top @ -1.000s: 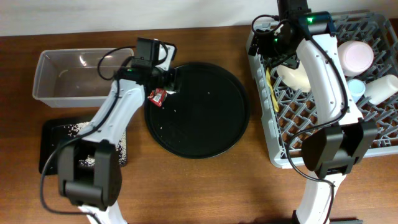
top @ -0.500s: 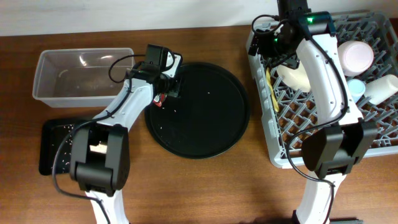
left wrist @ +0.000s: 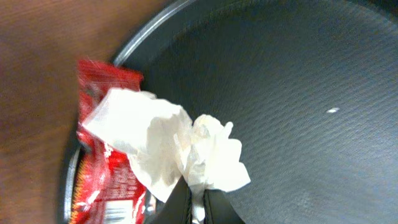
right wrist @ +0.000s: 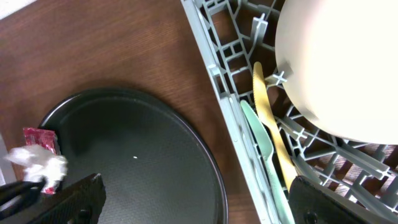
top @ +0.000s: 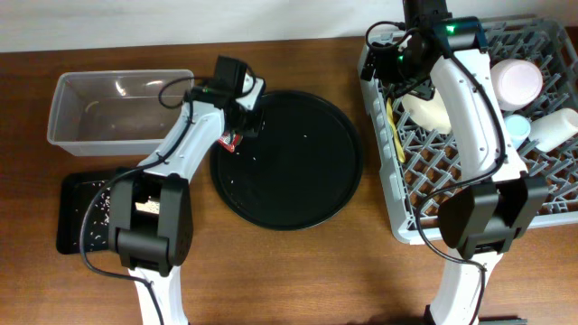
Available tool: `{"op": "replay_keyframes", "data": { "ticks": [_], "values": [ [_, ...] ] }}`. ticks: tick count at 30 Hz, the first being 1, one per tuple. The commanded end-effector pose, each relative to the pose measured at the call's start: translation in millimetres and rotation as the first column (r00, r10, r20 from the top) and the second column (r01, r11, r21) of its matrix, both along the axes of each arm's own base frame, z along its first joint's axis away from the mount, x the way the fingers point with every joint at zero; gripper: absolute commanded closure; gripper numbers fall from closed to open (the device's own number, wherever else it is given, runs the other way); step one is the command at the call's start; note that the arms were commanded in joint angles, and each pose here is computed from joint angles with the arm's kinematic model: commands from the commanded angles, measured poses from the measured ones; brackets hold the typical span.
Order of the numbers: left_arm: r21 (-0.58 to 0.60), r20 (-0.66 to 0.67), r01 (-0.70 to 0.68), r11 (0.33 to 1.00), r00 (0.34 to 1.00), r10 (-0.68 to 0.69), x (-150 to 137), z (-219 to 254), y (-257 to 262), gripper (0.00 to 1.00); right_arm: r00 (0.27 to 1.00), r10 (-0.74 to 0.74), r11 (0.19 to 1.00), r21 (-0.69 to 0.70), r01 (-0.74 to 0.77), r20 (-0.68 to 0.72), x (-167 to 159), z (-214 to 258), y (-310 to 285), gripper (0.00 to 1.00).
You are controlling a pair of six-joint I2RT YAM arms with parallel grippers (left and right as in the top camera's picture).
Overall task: Sort waste into correct bins and load items into the dishwasher rack
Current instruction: 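Reach the left gripper to the white tissue on the round tray and grasp, then carry the tissue left and drop it into the clear bin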
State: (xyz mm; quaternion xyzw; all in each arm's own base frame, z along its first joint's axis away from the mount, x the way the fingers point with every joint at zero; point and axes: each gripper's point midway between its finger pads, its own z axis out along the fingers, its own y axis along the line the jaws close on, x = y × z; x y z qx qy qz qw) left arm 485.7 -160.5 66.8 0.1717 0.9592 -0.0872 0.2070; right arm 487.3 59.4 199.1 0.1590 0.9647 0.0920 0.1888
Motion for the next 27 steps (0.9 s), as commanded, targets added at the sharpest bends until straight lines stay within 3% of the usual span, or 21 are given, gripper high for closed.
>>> {"op": "replay_keyframes", "data": {
  "ticks": [1, 5, 9, 16, 18, 19, 20, 21, 22, 25, 26, 27],
  "values": [
    [0.015, 0.115, -0.020, 1.000, 0.993, 0.018, 15, 61, 5, 0.97, 0.999, 0.006, 1.000, 0.010, -0.007, 0.045, -2, 20, 3, 0.02],
    [0.142, 0.186, -0.114, 0.983, 0.979, 0.087, 19, 86, 34, 0.99, 0.999, 0.006, 1.000, 0.010, -0.007, 0.045, -2, 20, 3, 0.02],
    [0.283, 0.278, -0.264, 0.922, 0.943, 0.185, 22, 111, 83, 0.99, 0.999, 0.006, 1.000, 0.010, -0.007, 0.045, -2, 20, 3, 0.02],
    [0.204, 0.253, -0.460, 0.864, 0.878, 0.408, 25, 112, 171, 0.99, 0.999, 0.006, 1.000, 0.010, -0.007, 0.045, -2, 20, 3, 0.02],
    [0.177, 0.252, -0.505, 0.845, 0.853, 0.457, 26, 113, 193, 0.94, 0.999, 0.006, 1.000, 0.010, -0.007, 0.045, -3, 20, 3, 0.02],
    [0.158, 0.249, -0.509, 0.846, 0.850, 0.465, 28, 113, 199, 0.84, 0.999, 0.006, 1.000, 0.010, -0.007, 0.045, -2, 20, 3, 0.02],
    [0.128, 0.239, -0.503, 0.855, 0.852, 0.465, 29, 112, 201, 0.53, 0.999, 0.006, 1.000, 0.010, -0.007, 0.045, -3, 20, 3, 0.02],
    [0.098, 0.226, -0.492, 0.865, 0.857, 0.463, 30, 112, 200, 0.35, 0.999, 0.006, 1.000, 0.010, -0.007, 0.044, -3, 20, 3, 0.02],
    [0.065, 0.206, -0.473, 0.879, 0.868, 0.452, 29, 111, 195, 0.25, 0.999, 0.006, 1.000, 0.010, -0.007, 0.045, -3, 20, 3, 0.02],
    [0.031, 0.175, -0.363, 0.931, 0.919, 0.353, 28, 108, 170, 0.13, 0.999, 0.006, 1.000, 0.010, -0.007, 0.045, -2, 20, 3, 0.02],
    [0.041, 0.179, -0.357, 0.933, 0.922, 0.344, 28, 108, 169, 0.01, 0.999, 0.006, 1.000, 0.010, -0.007, 0.044, -3, 20, 3, 0.02],
    [0.061, 0.186, -0.361, 0.931, 0.920, 0.344, 28, 108, 168, 0.01, 0.999, 0.006, 1.000, 0.010, -0.007, 0.045, -2, 20, 3, 0.02]
  ]
}}
